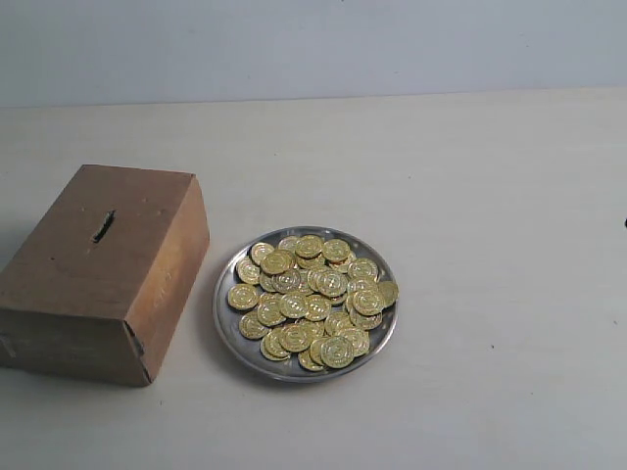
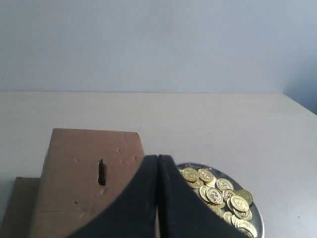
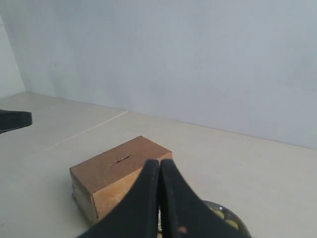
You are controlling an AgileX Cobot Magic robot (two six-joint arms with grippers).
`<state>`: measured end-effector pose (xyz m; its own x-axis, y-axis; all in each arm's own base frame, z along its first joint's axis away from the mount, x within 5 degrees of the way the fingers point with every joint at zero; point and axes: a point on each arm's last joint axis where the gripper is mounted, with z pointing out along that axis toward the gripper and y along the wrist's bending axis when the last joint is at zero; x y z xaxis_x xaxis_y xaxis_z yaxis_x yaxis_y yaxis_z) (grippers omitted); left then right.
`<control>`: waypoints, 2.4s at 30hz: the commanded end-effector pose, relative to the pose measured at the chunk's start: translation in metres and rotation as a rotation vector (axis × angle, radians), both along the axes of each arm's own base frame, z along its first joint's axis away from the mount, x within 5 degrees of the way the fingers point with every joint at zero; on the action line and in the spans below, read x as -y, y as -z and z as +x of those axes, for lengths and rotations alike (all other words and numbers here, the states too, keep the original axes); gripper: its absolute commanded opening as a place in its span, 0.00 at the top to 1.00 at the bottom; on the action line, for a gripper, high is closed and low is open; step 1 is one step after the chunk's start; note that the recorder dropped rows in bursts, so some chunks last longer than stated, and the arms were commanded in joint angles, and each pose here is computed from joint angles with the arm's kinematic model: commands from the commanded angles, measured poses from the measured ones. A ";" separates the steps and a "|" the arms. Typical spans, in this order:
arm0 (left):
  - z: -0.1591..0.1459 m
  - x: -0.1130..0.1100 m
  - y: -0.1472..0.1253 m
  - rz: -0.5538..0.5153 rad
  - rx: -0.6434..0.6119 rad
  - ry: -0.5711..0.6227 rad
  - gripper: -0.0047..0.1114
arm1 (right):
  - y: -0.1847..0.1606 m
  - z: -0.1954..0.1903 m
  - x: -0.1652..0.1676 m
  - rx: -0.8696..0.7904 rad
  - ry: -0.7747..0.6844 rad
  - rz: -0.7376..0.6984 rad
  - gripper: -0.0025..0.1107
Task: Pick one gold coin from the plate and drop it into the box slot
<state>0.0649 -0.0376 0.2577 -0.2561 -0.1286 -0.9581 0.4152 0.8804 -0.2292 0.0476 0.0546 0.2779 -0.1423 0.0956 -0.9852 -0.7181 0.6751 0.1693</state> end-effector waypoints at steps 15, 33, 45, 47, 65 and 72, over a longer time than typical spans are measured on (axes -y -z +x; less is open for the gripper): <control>-0.014 0.007 0.053 0.031 0.170 0.127 0.96 | 0.074 0.009 0.010 0.039 0.147 -0.101 0.98; -0.013 0.007 0.054 0.063 0.174 0.128 0.96 | 0.081 0.005 0.006 -0.009 0.080 -0.153 0.98; -0.014 0.007 0.054 0.066 0.176 0.131 0.96 | 0.079 0.004 0.008 0.003 0.096 -0.139 0.98; -0.013 0.007 0.054 0.067 0.176 0.128 0.96 | 0.078 0.005 0.010 0.011 0.128 -0.130 0.98; -0.022 0.004 0.048 0.058 0.293 0.111 0.96 | 0.077 0.019 0.042 -0.007 0.635 -0.123 0.98; -0.019 -0.001 0.053 0.267 0.321 0.042 0.96 | 0.076 0.018 0.051 0.003 0.776 -0.116 0.98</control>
<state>0.0456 -0.0384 0.2077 0.0422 0.0408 -0.9983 0.4940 0.8676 0.0564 0.0662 0.0062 0.2028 -0.0845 0.0629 -0.9944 -0.0722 0.9950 0.0691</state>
